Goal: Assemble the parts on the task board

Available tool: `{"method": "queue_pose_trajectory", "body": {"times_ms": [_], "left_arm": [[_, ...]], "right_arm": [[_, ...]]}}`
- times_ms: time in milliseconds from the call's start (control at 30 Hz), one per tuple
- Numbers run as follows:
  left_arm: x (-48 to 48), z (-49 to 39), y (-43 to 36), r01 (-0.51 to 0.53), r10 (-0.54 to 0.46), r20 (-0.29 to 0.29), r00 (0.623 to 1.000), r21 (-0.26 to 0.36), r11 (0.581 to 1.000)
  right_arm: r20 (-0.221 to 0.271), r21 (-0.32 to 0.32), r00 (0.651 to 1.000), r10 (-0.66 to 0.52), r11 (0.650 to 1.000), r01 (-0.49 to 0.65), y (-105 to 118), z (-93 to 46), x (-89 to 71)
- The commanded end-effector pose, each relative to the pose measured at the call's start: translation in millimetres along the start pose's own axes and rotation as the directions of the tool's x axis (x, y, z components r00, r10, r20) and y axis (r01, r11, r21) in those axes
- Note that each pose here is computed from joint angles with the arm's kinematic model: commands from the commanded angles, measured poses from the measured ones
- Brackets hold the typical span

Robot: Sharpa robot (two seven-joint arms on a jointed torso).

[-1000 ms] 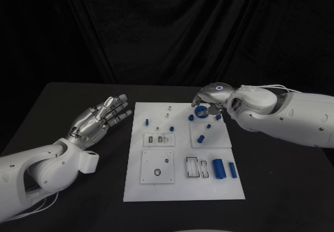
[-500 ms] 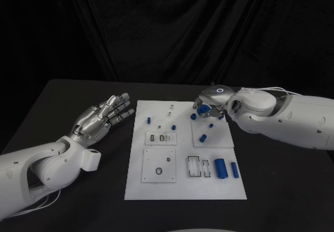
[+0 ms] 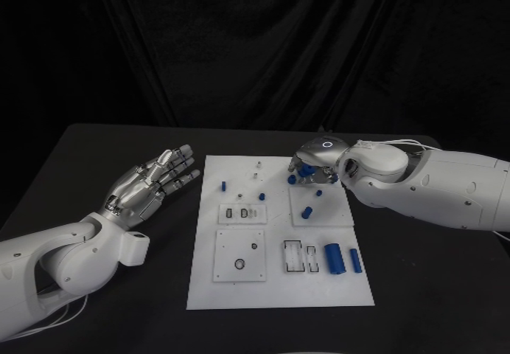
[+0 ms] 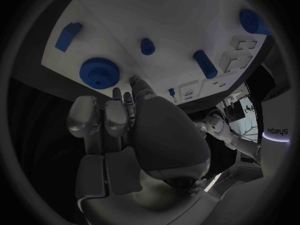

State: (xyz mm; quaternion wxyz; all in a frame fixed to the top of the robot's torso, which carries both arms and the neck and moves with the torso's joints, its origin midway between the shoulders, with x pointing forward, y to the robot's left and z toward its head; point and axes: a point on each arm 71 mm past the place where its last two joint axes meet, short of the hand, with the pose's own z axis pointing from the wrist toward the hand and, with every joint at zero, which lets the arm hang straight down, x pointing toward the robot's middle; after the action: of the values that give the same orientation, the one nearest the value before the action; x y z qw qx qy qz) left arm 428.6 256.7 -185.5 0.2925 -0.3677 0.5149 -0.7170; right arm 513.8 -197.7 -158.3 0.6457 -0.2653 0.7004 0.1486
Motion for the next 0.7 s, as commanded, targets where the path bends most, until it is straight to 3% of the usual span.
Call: {"method": "queue_pose_trajectory", "body": {"times_ms": [33,700], "left_arm": [[1.2,-1.3,-17.6,0.021,-0.017,-0.015,1.0,0.242,0.97],[-1.4,-1.2,-15.5,0.017,-0.015,-0.011,1.0,0.232,0.973]], "right_arm": [[0.024,-0.007,1.0,-0.005,1.0,0.005,1.0,0.9,0.2],[0.038,-0.036,0.999,0.003,0.999,-0.001,7.9,5.5,5.3]]}}
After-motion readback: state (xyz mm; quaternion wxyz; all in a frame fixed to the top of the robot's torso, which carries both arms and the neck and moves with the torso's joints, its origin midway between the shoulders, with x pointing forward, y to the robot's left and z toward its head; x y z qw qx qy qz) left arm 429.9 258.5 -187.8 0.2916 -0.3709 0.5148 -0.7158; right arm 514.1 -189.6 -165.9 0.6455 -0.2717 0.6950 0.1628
